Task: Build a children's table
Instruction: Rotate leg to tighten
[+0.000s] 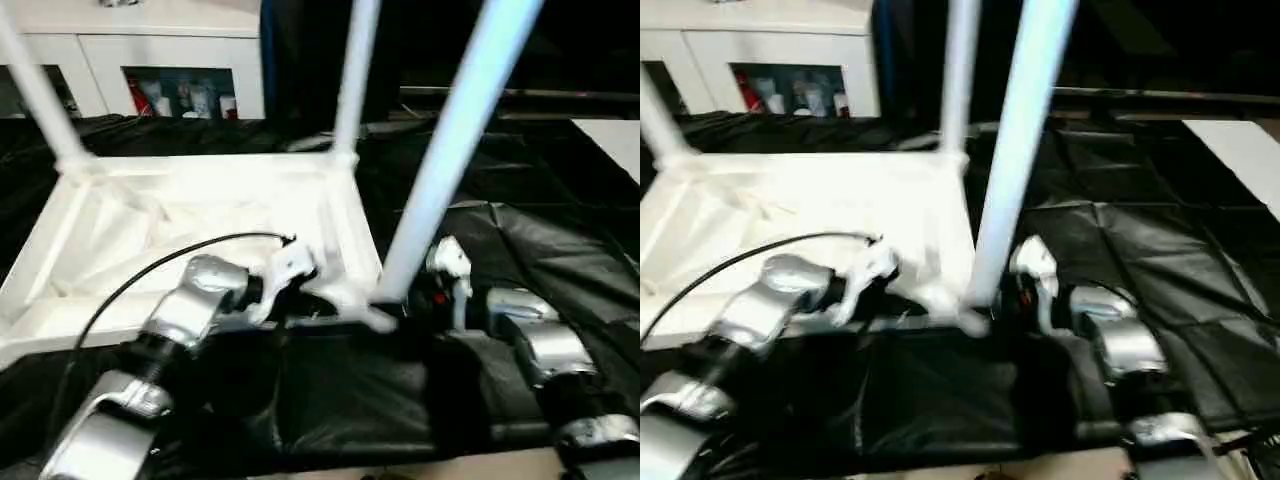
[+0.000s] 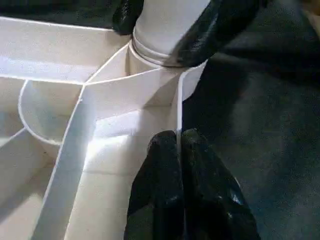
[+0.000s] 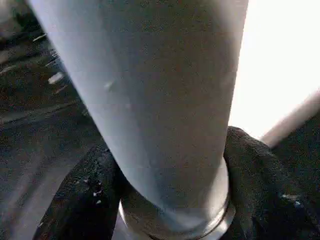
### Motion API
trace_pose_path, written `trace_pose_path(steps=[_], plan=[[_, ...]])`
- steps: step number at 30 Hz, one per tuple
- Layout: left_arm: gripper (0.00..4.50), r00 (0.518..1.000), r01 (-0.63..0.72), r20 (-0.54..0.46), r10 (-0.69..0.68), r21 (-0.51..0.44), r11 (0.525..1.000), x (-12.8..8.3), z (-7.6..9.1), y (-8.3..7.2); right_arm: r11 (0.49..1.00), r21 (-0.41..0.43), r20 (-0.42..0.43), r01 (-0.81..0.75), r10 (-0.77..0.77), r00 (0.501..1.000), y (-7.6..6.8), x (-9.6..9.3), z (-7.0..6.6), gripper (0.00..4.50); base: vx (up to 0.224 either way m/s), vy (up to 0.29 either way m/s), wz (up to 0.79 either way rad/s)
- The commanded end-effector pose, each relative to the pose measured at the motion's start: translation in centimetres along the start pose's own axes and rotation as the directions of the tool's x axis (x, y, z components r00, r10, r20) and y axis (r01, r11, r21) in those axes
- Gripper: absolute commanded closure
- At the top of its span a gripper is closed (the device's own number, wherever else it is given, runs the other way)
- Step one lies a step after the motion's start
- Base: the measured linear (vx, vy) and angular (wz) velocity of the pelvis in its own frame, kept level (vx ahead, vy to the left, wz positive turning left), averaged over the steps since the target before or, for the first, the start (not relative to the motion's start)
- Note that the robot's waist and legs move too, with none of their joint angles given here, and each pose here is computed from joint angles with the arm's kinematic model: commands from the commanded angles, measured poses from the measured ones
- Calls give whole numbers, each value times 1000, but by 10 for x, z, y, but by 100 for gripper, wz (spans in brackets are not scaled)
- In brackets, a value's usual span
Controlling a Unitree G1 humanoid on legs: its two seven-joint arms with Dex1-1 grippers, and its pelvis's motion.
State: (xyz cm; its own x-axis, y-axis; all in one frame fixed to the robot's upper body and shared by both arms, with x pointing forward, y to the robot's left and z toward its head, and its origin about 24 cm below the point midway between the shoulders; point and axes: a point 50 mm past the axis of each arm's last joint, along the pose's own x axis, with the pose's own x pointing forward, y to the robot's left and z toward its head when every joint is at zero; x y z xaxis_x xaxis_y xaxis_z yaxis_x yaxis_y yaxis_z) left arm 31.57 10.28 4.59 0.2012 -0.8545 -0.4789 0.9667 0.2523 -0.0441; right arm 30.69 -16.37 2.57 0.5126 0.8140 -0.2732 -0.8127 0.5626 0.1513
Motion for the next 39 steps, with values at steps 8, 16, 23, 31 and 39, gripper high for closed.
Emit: trace_pose_path(steps=[8, 16, 23, 31, 39], plan=[[450, 966, -257, 13, 258, -52, 965, 43, 14, 3, 824, 172, -89, 540, -533, 841, -8, 32, -25, 194, 0, 0, 0], [450, 977, -210, 42, 210, -20, 978, 58, 21, -7, 888, 147, 13, 437, -443, 896, 16, 57, -15, 159, 0, 0, 0], [450, 987, -161, 12, 161, -9, 987, 41, 9, -2, 973, 0, 78, 229, -228, 971, 9, 35, 2, 89, 0, 0, 0], [450, 1000, -2, -5, 2, 0, 1000, 22, 1, -6, 986, -144, -38, -86, 81, 996, 3, -5, 10, 89, 0, 0, 0], [450, 963, 264, -43, -264, -11, 964, -2, -5, -21, 947, -159, -159, -278, 254, 954, 2, -34, 7, 89, 0, 0, 0]])
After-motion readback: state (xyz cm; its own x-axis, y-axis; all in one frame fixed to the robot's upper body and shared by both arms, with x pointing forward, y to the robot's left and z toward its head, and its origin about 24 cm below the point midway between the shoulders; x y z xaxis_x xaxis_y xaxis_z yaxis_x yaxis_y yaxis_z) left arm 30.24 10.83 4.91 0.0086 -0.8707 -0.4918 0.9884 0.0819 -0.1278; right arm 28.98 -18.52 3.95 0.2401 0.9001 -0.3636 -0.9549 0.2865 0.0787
